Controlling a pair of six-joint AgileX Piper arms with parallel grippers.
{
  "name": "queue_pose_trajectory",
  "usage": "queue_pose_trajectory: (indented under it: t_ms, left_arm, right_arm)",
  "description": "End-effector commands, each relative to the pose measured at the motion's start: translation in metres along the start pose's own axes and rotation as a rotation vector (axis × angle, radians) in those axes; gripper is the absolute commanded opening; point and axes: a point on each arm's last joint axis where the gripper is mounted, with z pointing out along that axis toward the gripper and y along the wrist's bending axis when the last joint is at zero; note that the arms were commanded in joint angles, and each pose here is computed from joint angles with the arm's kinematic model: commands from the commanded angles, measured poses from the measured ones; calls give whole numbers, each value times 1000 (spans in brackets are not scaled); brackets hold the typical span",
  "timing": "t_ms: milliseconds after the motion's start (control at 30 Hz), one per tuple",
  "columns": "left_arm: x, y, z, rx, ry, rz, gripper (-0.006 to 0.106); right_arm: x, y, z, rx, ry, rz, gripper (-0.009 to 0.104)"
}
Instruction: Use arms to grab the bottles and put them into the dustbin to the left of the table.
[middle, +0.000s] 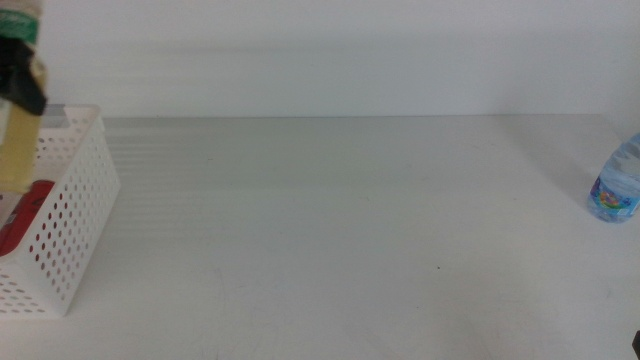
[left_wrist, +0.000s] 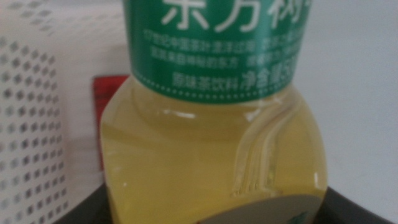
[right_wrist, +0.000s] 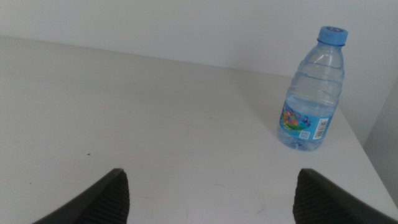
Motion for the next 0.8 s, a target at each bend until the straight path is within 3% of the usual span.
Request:
queue_pose_trajectory:
  t_ms: [0,333,767]
  left_arm:
    - [2,4,-22,1,-22,-12,-5]
    - [5,44,17,-66,105,-40,-5]
    - [16,62,66,-111,275,-51,-5]
  right_arm:
    - [-10,-1,-3,17,-104,-15,72]
    - [-10,-1,-3,17,-104,-15,72]
    - [-10,-1,-3,17,-104,-15,72]
